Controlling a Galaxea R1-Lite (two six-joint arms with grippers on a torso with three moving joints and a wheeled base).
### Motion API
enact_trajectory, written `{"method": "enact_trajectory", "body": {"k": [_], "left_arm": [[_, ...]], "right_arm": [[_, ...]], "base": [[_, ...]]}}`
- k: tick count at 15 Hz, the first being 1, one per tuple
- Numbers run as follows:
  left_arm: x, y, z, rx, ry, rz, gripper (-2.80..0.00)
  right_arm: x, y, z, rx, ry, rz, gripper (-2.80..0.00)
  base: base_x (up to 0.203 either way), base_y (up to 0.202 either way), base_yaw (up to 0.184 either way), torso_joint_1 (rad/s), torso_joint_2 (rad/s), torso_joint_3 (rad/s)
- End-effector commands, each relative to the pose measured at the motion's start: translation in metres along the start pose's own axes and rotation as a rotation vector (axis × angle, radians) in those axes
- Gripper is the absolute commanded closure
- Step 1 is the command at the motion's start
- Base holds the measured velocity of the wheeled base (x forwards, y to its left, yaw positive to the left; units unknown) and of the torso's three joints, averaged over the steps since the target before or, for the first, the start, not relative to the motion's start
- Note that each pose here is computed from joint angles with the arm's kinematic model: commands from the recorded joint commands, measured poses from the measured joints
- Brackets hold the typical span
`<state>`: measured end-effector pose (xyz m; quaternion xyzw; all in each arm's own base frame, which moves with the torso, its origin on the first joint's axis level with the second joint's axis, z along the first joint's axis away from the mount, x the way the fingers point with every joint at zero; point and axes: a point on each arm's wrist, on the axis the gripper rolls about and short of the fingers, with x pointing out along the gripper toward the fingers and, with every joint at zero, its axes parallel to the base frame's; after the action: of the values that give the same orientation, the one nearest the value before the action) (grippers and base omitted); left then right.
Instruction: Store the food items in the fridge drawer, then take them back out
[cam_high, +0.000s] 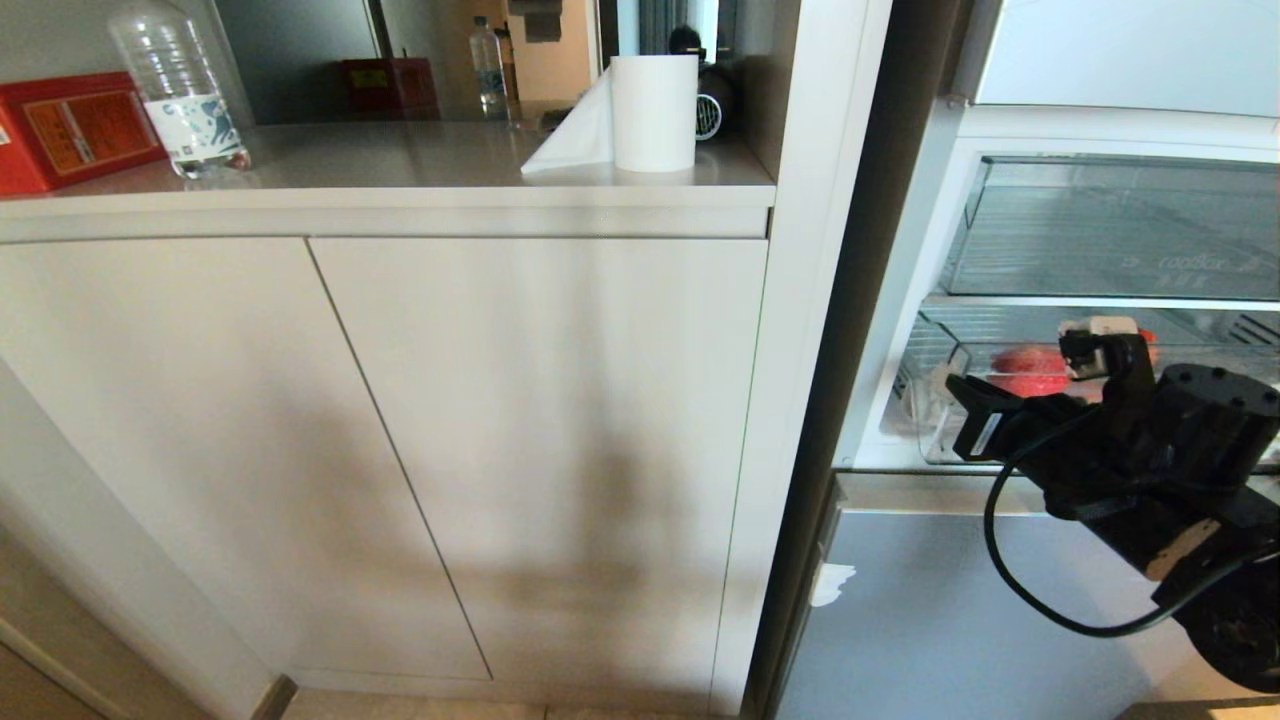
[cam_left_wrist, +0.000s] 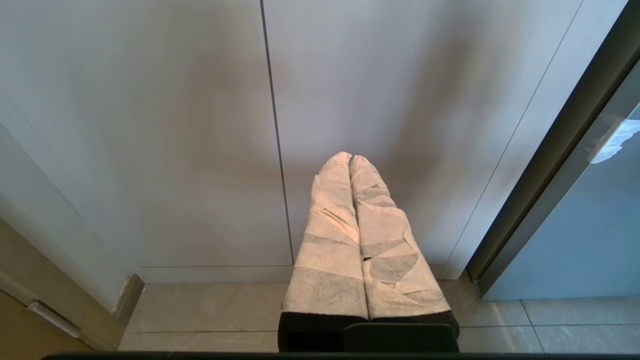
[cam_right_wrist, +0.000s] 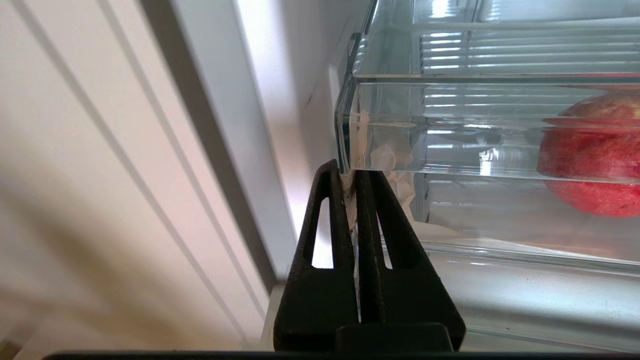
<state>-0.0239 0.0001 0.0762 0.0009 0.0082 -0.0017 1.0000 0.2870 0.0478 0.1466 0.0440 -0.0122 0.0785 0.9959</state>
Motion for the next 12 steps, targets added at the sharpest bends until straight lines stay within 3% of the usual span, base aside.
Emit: {"method": "enact_trajectory", "body": {"k": [1, 9, 12], "left_arm": [[0.000, 0.000, 0.000, 0.000, 0.000, 0.000, 0.00], [0.000, 0.000, 0.000, 0.000, 0.000, 0.000, 0.00], [0.000, 0.000, 0.000, 0.000, 0.000, 0.000, 0.00]], "right_arm": [[-0.027, 0.004, 0.007, 0.002, -0.008, 0.015, -2.80], [-0.124, 0.007, 0.042, 0.022, -0.041, 0.007, -2.80], [-0.140, 0.007, 0.075, 0.013, 0.110, -0.077, -2.80]], "base": [[0.000, 0.000, 0.000, 0.000, 0.00, 0.000], [0.000, 0.000, 0.000, 0.000, 0.00, 0.000], [0.000, 0.000, 0.000, 0.000, 0.00, 0.000]]}}
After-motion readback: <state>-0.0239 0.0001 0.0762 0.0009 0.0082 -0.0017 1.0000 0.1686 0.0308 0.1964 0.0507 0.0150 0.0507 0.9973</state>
